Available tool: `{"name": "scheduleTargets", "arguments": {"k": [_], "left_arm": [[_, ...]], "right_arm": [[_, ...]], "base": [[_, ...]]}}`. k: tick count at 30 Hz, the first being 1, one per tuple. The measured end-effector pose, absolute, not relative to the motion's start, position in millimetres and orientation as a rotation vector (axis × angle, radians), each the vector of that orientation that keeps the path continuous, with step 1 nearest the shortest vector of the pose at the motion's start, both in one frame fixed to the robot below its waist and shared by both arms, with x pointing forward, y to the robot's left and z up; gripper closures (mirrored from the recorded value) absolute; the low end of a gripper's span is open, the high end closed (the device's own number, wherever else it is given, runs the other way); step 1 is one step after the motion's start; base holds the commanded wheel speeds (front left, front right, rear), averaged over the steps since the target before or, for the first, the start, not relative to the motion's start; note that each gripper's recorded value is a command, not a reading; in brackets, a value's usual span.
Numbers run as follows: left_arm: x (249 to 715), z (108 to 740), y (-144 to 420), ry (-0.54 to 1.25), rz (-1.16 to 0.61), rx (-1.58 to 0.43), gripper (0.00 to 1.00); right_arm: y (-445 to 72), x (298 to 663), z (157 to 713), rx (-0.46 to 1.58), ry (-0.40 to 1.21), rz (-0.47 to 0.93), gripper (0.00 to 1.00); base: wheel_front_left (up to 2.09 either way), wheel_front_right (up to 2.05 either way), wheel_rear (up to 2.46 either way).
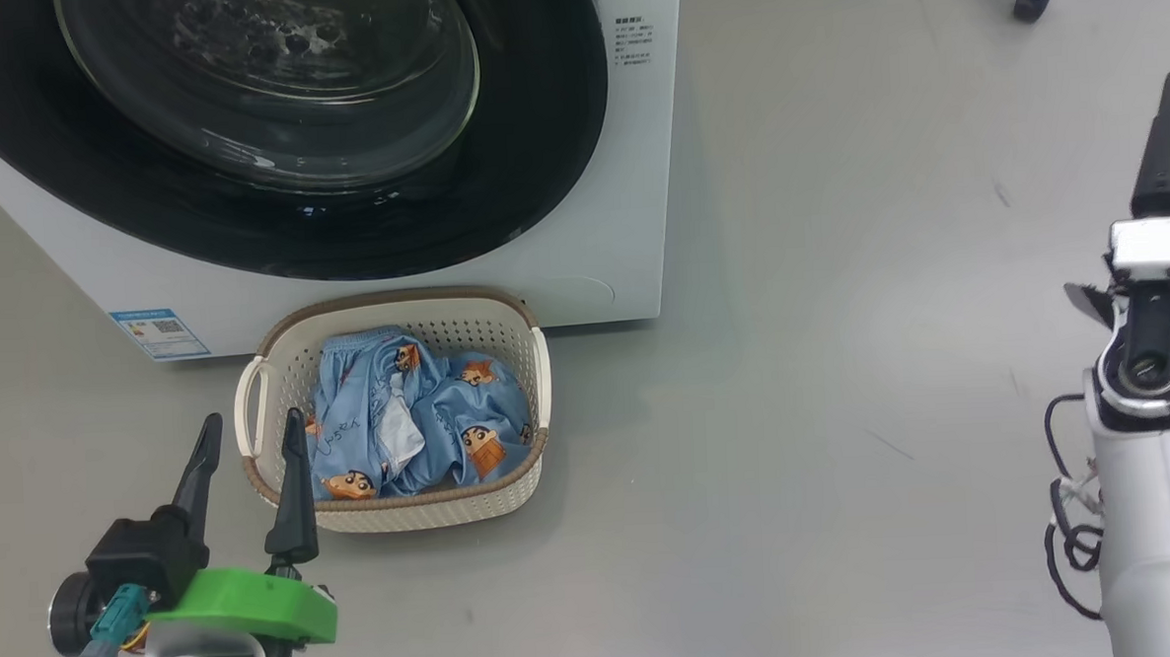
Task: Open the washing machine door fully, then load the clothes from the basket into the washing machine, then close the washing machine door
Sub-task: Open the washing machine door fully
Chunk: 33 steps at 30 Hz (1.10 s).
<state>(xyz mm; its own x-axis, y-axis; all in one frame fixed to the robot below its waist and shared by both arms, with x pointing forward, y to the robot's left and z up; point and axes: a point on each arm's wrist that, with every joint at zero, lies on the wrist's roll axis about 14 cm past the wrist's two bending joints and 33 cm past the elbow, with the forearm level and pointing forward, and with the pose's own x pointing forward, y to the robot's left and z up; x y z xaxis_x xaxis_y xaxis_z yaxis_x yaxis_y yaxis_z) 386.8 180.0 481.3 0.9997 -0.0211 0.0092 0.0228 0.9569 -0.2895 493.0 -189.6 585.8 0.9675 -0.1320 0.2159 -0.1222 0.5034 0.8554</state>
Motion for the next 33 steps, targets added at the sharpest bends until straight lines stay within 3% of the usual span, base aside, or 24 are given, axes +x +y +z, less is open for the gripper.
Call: {"name": "scheduleTargets", "arguments": {"k": [7, 15, 26, 33], "left_arm": [[397, 482, 181, -0.011, -0.021, -0.301, 0.0], [404, 480, 187, -0.01, -0.003, -0.304, 0.0], [414, 473, 196, 0.002, 0.026, -0.322, 0.0], [416, 470, 204, 0.009, 0.053, -0.349, 0.0]], "right_arm": [[-172, 533, 589, 1.273, -0.167, 0.061, 1.0], [-120, 572, 590, 1.394, 0.036, 0.204, 1.0], [-49, 616, 601, 1.449, 0.25, 0.462, 1.0], [-4, 631, 580, 1.435, 0.399, 0.553, 1.0]], "base": [[0.0, 0.0, 0.0], [0.0, 0.0, 0.0], [0.0, 0.0, 0.0], [0.0, 0.0, 0.0]]}}
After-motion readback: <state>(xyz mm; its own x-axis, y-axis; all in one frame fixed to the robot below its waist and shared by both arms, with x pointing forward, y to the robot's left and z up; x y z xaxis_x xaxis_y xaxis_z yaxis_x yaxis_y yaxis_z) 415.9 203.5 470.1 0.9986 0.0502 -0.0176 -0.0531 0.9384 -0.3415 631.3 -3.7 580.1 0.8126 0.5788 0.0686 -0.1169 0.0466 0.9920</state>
